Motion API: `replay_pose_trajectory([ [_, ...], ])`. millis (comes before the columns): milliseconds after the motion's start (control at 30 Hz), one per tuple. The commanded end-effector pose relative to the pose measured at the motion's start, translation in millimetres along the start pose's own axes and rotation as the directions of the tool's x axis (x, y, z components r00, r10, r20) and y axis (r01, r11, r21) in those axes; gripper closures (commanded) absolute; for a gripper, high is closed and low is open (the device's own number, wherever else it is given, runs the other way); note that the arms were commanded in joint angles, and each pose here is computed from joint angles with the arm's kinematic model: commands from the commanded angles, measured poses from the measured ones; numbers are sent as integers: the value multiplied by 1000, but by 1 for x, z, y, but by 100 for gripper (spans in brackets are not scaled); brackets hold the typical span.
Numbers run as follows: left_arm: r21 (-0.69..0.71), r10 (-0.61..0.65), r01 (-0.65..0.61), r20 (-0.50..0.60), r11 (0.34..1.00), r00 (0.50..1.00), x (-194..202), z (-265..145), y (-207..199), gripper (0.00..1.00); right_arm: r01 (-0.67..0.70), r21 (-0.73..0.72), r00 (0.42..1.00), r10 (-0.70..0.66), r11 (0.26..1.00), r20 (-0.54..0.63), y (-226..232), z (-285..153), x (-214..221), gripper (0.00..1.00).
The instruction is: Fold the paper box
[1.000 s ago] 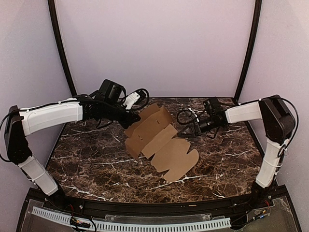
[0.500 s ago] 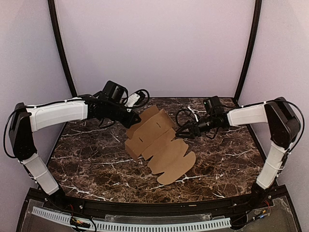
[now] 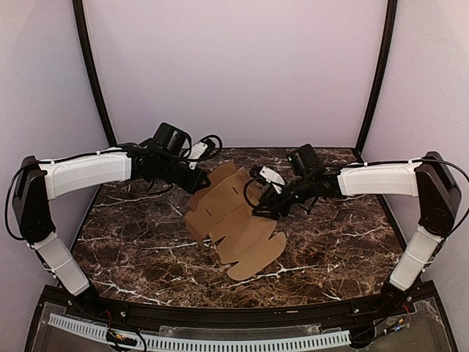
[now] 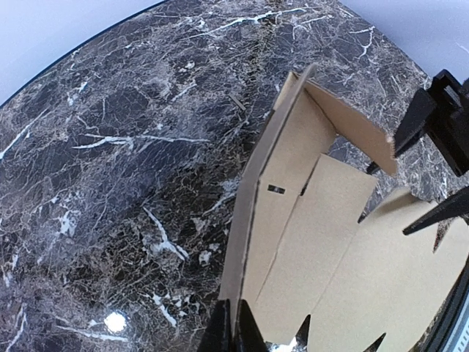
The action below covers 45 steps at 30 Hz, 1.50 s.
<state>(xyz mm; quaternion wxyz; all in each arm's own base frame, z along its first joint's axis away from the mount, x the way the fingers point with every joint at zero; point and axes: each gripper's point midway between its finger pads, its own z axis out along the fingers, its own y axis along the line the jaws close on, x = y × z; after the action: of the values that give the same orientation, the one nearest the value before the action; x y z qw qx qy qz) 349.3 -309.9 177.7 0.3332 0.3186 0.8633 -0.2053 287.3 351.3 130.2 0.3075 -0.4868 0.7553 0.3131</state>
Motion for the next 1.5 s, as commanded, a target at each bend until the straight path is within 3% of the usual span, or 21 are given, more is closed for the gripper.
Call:
replay_pose_trajectory([
  [0, 140, -24, 17, 52, 990, 998, -9, -13, -32, 99, 115, 117, 993, -111, 986, -43, -10, 9, -9, 43],
  [167, 148, -64, 59, 33, 987, 997, 2, -9, -32, 99, 234, 158, 972, -225, 959, -76, 4, 14, -2, 43],
  [400, 97, -56, 55, 11, 994, 998, 13, -8, -24, 99, 195, 191, 980, -185, 962, -70, 0, -8, -12, 38],
  [533, 88, -49, 49, -2, 995, 999, 21, -6, -22, 99, 183, 99, 982, -179, 978, -53, 13, -17, -19, 36],
  [833, 58, 14, -14, 12, 998, 1000, 28, -10, -17, 99, -69, 85, 990, 79, 994, -119, -35, 4, 15, 35],
  [1133, 91, -36, 30, 68, 995, 997, 19, -21, -24, 99, -138, 40, 980, 142, 990, -137, -42, 11, 29, 34],
  [1267, 93, -41, 30, 117, 995, 992, 13, -35, -26, 99, -226, -74, 973, 220, 971, -75, -42, 2, 24, 33],
  [1467, 178, -52, 29, 125, 984, 991, 9, -41, -39, 99, -222, -183, 975, 223, 958, -20, -38, -4, 13, 44],
])
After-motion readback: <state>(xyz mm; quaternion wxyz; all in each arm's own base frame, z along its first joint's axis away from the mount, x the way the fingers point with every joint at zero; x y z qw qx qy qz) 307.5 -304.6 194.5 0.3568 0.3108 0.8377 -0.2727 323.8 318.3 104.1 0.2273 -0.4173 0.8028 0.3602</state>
